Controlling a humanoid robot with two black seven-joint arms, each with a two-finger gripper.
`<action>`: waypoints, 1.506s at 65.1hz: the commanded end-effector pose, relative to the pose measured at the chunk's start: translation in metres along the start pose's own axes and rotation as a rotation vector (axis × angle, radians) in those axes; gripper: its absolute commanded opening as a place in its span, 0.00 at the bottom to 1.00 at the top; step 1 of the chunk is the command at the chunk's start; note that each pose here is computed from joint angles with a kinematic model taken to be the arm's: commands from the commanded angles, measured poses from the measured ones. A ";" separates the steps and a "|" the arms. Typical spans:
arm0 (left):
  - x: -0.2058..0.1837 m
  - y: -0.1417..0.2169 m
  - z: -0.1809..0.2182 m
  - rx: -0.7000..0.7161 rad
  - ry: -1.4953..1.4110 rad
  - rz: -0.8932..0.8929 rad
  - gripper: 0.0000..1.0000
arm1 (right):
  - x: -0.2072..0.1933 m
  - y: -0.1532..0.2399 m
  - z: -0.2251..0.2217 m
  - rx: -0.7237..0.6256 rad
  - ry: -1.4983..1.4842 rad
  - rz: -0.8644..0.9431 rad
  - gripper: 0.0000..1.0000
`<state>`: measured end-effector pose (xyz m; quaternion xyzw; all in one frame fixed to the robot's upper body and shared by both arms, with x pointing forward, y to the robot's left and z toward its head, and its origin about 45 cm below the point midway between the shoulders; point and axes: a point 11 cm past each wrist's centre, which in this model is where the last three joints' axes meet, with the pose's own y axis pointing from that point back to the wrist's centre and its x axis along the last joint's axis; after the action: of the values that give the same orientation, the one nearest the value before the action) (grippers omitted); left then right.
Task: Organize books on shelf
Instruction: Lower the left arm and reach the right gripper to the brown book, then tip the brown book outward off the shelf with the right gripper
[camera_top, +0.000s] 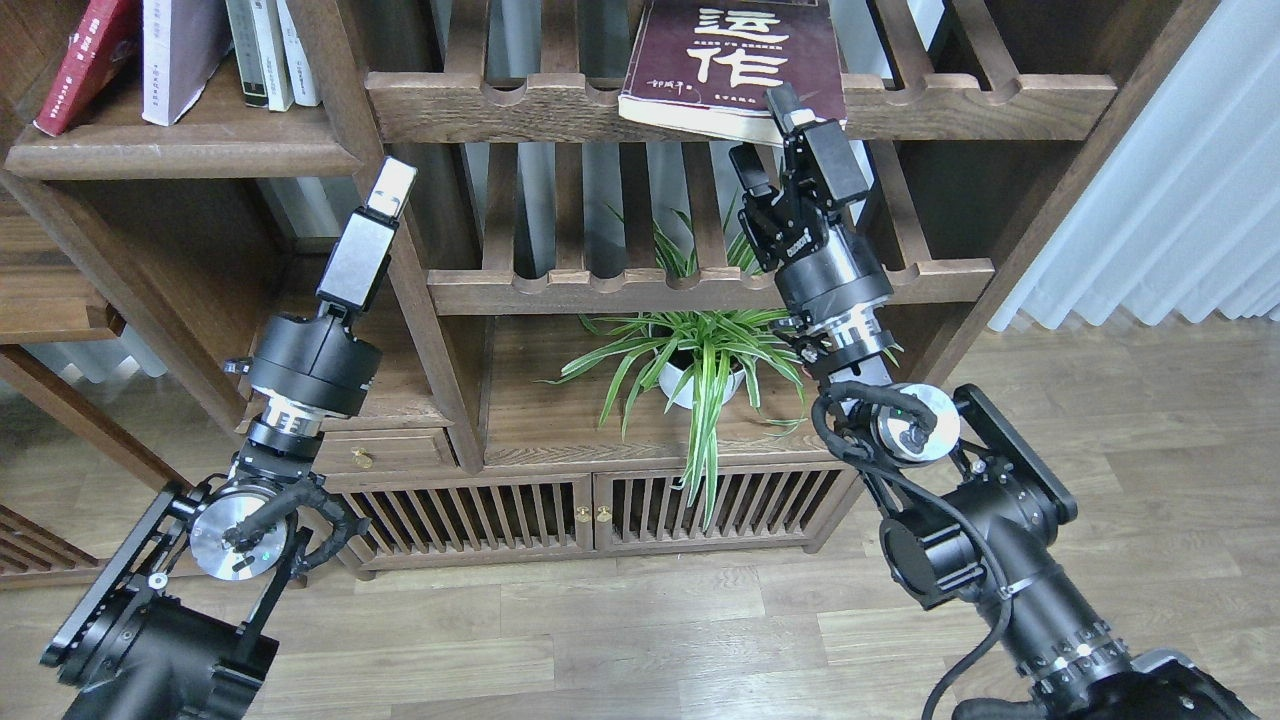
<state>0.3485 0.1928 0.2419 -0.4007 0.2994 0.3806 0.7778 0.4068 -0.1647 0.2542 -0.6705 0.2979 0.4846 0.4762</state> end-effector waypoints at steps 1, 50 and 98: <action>0.000 0.000 -0.001 0.003 0.001 0.000 0.85 | -0.002 -0.003 -0.001 -0.001 0.003 0.002 0.90; 0.000 0.000 -0.001 0.003 0.001 0.001 0.85 | -0.013 -0.018 -0.023 0.034 0.036 0.019 0.32; 0.002 0.004 -0.003 -0.004 0.026 0.011 0.86 | -0.001 0.025 -0.013 0.056 -0.039 -0.096 0.02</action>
<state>0.3487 0.1952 0.2395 -0.4077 0.3049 0.3838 0.7704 0.3988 -0.1844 0.2556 -0.6653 0.2672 0.4591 0.5246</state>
